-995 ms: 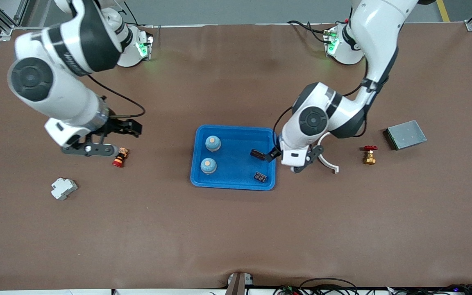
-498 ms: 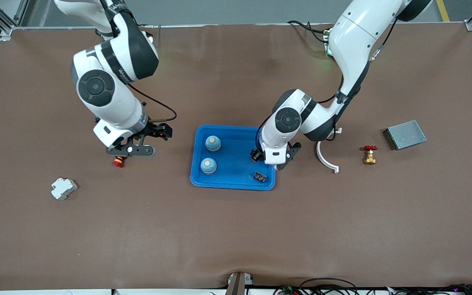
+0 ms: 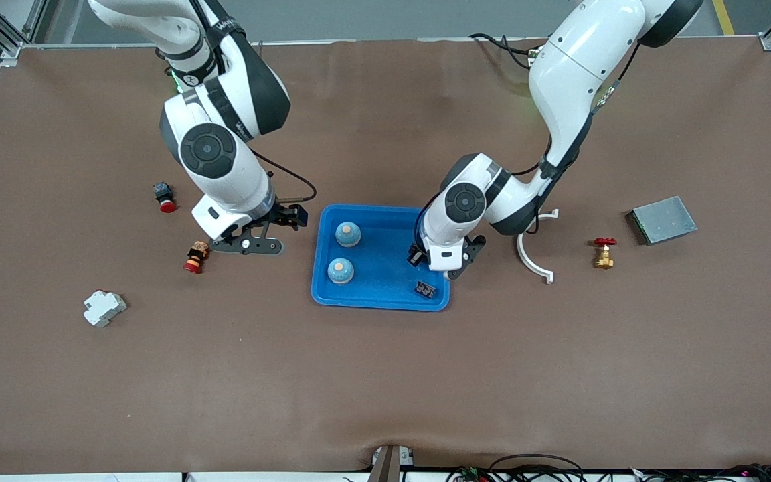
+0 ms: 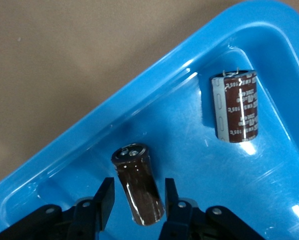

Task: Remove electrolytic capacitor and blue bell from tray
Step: 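Lift the capacitor with the left gripper while the right gripper lowers to a bell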

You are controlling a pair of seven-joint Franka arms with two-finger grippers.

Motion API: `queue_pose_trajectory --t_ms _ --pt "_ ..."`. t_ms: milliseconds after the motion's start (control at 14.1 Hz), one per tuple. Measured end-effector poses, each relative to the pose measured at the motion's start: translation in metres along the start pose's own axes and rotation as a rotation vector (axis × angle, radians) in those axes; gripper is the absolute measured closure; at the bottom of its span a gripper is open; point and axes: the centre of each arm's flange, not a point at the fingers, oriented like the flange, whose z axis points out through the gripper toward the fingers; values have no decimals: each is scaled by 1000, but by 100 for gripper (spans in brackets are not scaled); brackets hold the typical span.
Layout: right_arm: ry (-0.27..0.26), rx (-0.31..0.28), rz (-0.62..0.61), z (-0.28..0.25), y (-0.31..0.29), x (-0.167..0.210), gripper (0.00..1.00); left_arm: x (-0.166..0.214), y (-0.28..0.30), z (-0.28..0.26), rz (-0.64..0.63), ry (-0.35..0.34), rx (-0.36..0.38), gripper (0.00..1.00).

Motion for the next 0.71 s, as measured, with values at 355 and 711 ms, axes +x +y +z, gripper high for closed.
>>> queue_pose_trajectory --t_ms 355,711 --pt "16 7 22 28 -23 -1 0 -6 4 6 50 30 -23 70" --pt "36 17 38 66 -47 -15 0 2 19 -31 69 73 -48 70"
